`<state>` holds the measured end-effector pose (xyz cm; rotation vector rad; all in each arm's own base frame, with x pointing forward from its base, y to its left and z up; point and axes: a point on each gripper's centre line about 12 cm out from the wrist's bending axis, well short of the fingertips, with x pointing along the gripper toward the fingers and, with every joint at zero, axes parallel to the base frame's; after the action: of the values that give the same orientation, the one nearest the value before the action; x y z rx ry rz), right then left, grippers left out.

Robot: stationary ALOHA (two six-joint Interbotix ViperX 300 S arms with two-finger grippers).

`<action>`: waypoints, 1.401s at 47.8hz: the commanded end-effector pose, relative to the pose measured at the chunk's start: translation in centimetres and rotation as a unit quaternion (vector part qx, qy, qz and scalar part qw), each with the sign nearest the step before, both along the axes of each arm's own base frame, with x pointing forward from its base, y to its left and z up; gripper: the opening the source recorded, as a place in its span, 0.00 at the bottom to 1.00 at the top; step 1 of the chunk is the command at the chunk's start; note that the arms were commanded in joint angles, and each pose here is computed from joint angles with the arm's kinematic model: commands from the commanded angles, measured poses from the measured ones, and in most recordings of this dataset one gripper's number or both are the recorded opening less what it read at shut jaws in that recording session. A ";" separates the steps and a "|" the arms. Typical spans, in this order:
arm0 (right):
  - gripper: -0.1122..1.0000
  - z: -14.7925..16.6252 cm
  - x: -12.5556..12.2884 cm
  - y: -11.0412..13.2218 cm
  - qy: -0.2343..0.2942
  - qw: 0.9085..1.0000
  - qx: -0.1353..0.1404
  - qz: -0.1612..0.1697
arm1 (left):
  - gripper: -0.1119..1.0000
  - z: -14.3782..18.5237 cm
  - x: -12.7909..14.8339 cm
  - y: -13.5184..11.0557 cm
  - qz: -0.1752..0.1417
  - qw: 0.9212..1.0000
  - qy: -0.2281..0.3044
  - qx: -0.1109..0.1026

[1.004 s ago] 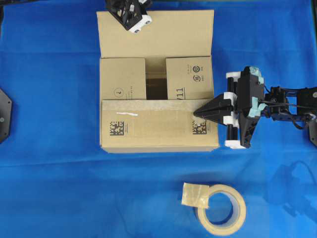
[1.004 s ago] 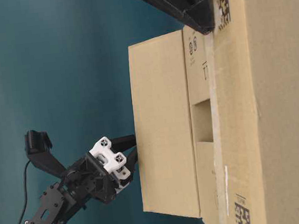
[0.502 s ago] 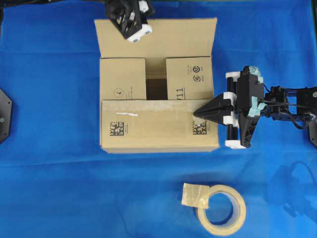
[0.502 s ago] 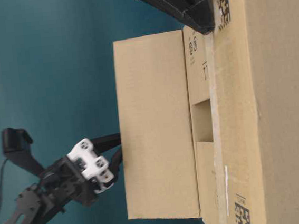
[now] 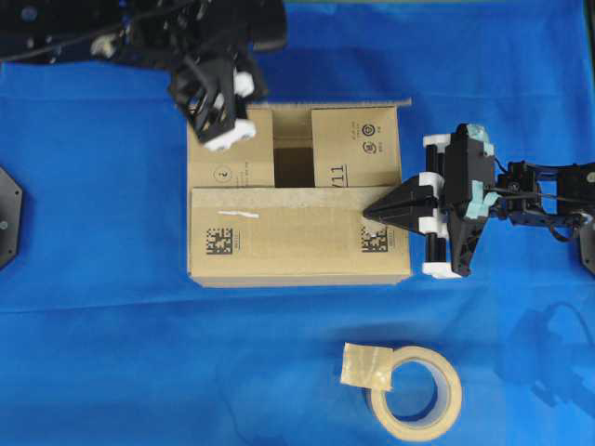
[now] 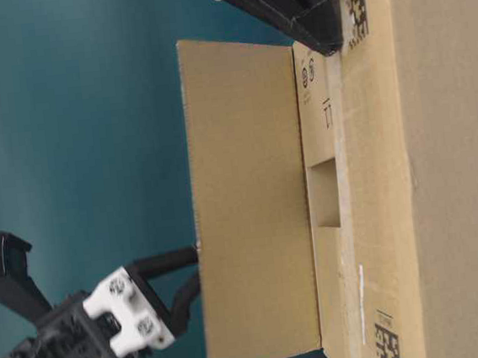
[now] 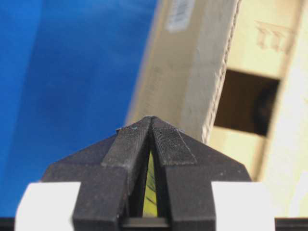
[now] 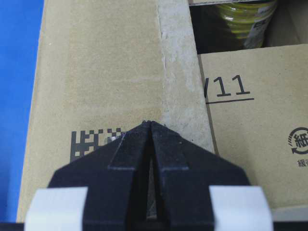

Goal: Close the cardboard box.
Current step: 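Fold the back flap forward over the top with the left gripper, then press both grippers along the center seam to flatten the closed flaps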

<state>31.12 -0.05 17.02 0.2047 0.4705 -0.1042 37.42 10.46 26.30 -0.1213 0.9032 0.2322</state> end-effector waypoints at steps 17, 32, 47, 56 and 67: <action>0.10 0.7 0.4 -0.3 -0.016 1.000 -0.001 -0.006 | 0.10 -0.9 -2.7 -3.9 -0.006 0.999 -0.050 -0.019; 0.10 0.8 0.4 -0.6 -0.018 1.000 -0.002 -0.011 | 0.10 -4.4 -4.4 -4.9 0.017 0.996 -0.079 -0.040; 0.10 0.9 0.4 -1.3 -0.024 0.999 -0.004 -0.022 | 0.10 -6.9 -5.4 -5.6 0.022 0.993 -0.110 -0.047; 0.10 1.1 0.4 -2.3 -0.031 0.999 -0.005 -0.039 | 0.10 -6.9 -5.5 -5.6 0.024 0.992 -0.113 -0.048; 0.10 0.8 0.3 -2.9 -0.027 0.999 -0.006 -0.047 | 0.10 -6.9 -5.5 -5.6 0.024 0.992 -0.115 -0.048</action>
<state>31.19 -2.64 17.39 0.2198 0.4275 -0.1866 31.74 4.95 18.78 -0.2528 0.7057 0.2180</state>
